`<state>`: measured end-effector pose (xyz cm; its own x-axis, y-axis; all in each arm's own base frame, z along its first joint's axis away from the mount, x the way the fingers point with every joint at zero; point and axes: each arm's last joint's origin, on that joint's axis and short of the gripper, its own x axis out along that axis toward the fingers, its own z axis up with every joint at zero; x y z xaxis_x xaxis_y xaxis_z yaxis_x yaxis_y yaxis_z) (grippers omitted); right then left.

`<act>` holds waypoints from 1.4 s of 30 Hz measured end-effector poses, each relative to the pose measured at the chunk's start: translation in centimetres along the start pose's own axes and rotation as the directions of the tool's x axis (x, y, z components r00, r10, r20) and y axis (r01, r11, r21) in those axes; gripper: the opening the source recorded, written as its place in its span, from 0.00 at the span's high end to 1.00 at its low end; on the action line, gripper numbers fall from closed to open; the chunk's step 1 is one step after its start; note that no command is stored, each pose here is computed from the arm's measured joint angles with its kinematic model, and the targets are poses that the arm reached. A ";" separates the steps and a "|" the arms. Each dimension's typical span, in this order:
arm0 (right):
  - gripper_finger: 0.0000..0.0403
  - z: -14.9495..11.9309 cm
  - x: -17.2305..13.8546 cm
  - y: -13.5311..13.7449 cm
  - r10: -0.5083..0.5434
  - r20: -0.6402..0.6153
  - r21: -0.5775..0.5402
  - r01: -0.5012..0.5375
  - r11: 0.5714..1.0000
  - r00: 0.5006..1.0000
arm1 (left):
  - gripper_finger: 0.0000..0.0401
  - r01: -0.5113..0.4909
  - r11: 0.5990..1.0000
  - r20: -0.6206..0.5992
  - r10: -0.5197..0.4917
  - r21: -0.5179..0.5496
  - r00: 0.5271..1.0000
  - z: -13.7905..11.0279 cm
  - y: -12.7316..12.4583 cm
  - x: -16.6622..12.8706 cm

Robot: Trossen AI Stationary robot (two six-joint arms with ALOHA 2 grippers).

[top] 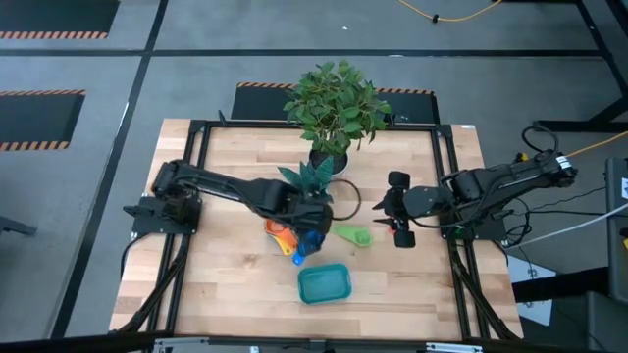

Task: Nest measuring cups in basket
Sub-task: Stack the blue measuring cup on top of the orange measuring cup

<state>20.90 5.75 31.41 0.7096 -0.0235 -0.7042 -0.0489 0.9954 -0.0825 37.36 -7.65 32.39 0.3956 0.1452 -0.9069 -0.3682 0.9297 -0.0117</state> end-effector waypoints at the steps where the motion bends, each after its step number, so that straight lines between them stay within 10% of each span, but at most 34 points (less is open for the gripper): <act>1: 0.62 0.0 0.2 0.0 -0.001 -0.002 -0.001 0.001 1.000 1.000 | 1.00 -0.030 0.999 -0.011 0.030 -0.045 0.999 -0.4 0.1 -0.4; 15: 0.62 0.1 1.0 0.2 -0.004 -0.026 -0.113 0.001 0.994 1.000 | 1.00 -0.226 0.769 -0.050 0.245 -0.598 0.968 -4.7 -1.1 -2.7; 30: 0.62 0.1 0.9 0.2 -0.004 -0.024 -0.162 0.000 0.987 1.000 | 1.00 -0.412 0.567 -0.240 0.355 -0.713 0.903 -8.4 -0.1 2.6; 42: 0.62 0.1 0.9 0.2 -0.003 -0.024 -0.159 0.000 0.987 1.000 | 0.98 -0.444 0.514 -0.283 0.363 -0.734 0.888 -7.6 1.7 3.6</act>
<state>21.54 5.95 30.83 0.6927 -0.0292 -0.7207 -0.1603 0.9680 -0.1933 31.80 -8.12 25.91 -0.0203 0.3708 -0.9285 -0.9825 0.1645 0.0871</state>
